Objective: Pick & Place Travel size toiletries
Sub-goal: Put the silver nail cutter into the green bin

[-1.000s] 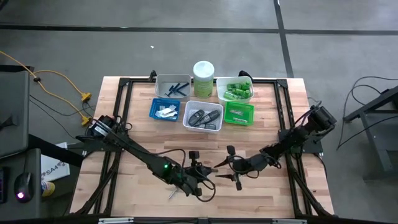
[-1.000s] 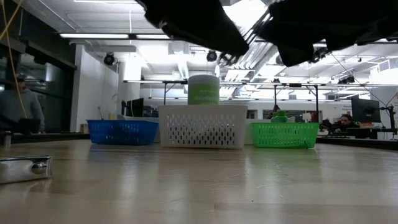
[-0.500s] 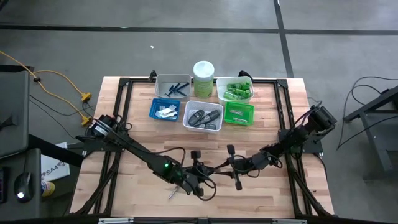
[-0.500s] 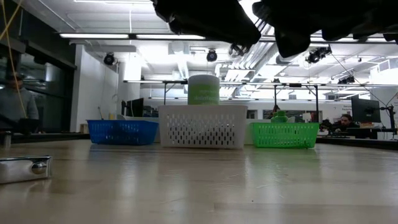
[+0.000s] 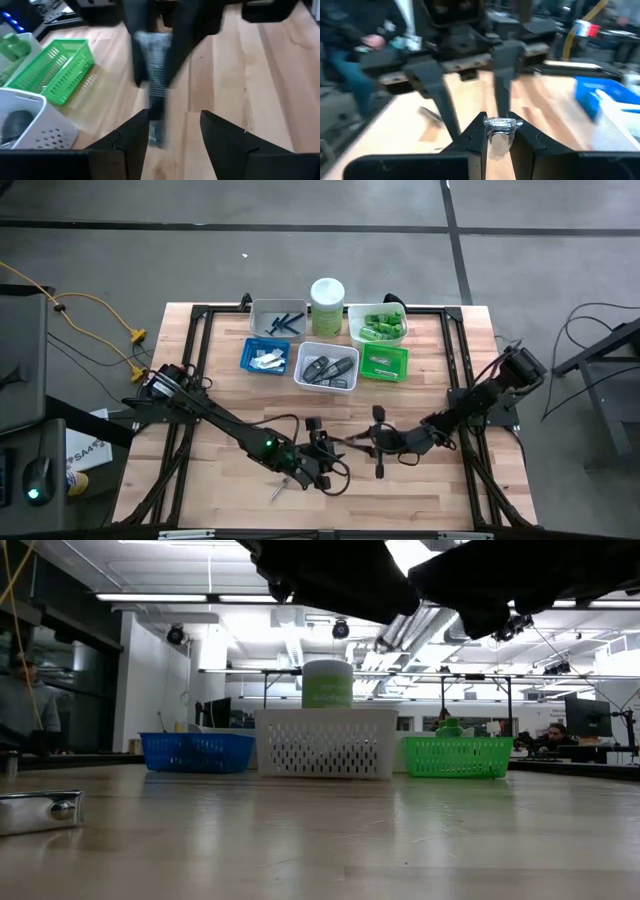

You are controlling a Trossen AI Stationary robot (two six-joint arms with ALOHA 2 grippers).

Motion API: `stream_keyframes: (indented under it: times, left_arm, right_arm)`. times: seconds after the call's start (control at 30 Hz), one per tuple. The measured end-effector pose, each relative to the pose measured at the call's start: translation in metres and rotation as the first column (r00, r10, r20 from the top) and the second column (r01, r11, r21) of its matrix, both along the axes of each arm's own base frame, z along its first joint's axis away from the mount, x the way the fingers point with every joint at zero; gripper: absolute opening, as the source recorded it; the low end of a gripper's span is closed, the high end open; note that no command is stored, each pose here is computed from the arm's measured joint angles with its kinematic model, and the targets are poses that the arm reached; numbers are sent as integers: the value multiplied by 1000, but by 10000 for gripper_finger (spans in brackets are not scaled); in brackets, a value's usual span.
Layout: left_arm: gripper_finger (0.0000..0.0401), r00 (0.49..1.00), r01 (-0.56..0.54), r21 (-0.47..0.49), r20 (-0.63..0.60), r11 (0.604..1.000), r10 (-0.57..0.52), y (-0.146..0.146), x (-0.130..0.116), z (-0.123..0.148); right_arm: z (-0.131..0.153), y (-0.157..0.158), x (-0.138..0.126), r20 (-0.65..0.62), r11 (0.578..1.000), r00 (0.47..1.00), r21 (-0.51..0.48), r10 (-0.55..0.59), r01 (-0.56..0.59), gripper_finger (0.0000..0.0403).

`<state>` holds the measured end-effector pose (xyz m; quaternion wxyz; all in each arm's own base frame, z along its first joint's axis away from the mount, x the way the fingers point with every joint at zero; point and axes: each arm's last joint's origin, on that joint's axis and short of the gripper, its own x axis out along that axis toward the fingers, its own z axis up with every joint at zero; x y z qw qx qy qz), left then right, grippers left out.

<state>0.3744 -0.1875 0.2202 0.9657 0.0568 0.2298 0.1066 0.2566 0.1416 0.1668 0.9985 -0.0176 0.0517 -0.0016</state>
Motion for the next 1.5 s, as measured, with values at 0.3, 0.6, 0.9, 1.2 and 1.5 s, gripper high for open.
stream_keyframes:
  times: [0.3,0.6,0.9,1.2,1.5]
  left_arm:
    - [178,992,-120,-27,-47,992,118,8,-15,10]
    - [179,953,-275,-81,-153,958,261,24,-43,24]
    - [180,905,-380,-162,-269,911,330,18,-63,14]
    - [180,901,-388,-195,-287,901,326,5,-74,12]
    - [180,886,-404,-239,-341,883,313,0,-81,10]
  right_arm:
    - [25,-22,-19,-80,960,957,-25,-280,279,43]
    - [38,-76,-51,-186,768,752,-19,-632,640,43]
    - [28,-129,-56,-298,551,544,66,-785,832,43]
    - [3,-166,-59,-358,472,514,205,-779,858,44]
    - [-15,-181,-67,-338,476,603,391,-722,788,61]
